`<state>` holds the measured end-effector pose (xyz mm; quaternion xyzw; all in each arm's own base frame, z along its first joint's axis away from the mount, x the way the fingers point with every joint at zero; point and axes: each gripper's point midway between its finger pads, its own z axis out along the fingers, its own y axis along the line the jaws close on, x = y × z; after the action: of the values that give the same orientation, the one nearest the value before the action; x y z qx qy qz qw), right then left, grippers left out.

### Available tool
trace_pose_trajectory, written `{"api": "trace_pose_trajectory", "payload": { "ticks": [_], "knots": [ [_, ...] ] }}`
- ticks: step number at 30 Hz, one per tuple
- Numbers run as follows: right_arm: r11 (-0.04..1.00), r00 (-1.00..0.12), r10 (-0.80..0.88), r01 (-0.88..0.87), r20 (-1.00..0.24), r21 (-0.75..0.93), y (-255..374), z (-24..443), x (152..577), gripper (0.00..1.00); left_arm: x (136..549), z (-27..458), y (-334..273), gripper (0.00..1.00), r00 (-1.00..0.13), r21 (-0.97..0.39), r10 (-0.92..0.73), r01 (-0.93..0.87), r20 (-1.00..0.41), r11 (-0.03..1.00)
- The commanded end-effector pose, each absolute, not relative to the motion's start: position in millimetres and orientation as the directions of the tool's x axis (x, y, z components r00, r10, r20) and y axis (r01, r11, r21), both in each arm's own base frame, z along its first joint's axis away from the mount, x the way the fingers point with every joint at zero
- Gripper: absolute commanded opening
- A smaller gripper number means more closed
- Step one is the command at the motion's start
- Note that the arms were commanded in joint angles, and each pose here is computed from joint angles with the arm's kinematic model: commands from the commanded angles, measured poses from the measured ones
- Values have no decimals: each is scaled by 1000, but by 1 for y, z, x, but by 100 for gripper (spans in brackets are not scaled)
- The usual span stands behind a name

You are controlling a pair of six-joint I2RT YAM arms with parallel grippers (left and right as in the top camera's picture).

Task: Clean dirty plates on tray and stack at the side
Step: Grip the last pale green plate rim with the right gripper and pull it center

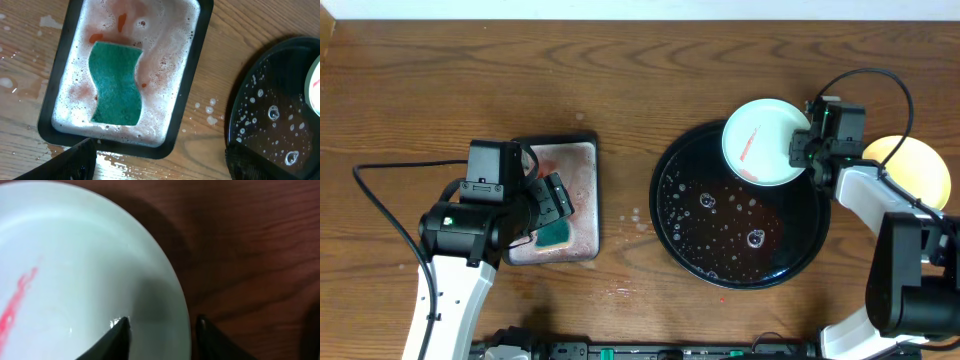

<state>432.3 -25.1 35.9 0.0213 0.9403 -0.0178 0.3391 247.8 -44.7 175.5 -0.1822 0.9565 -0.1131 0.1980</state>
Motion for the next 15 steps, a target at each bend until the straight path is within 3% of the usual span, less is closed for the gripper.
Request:
{"api": "trace_pose_trajectory", "payload": {
  "ticks": [1, 3, 5, 6, 15],
  "knots": [
    [999, -800, 26, 49, -599, -21, -28, 20, 426, 32, 249, 178, -44, 83, -853, -287, -391, -301, -345, 909],
    [998, -822, 30, 60, -569, -34, -31, 10, 420, 22, 249, 178, -44, 83, -853, -287, -391, -301, -345, 909],
    [997, -834, 38, 68, -551, -35, -33, 5, 416, 4, 249, 178, -44, 83, -853, -287, -391, -301, -345, 909],
    [997, -833, 42, 72, -551, -33, -34, 6, 416, 1, 249, 178, -44, 83, -853, -287, -391, -301, -345, 909],
    [997, -774, 76, 58, -629, 48, -21, 68, 413, 1, 249, 178, -44, 83, -853, -287, -391, -301, -345, 909]
  ]
}}
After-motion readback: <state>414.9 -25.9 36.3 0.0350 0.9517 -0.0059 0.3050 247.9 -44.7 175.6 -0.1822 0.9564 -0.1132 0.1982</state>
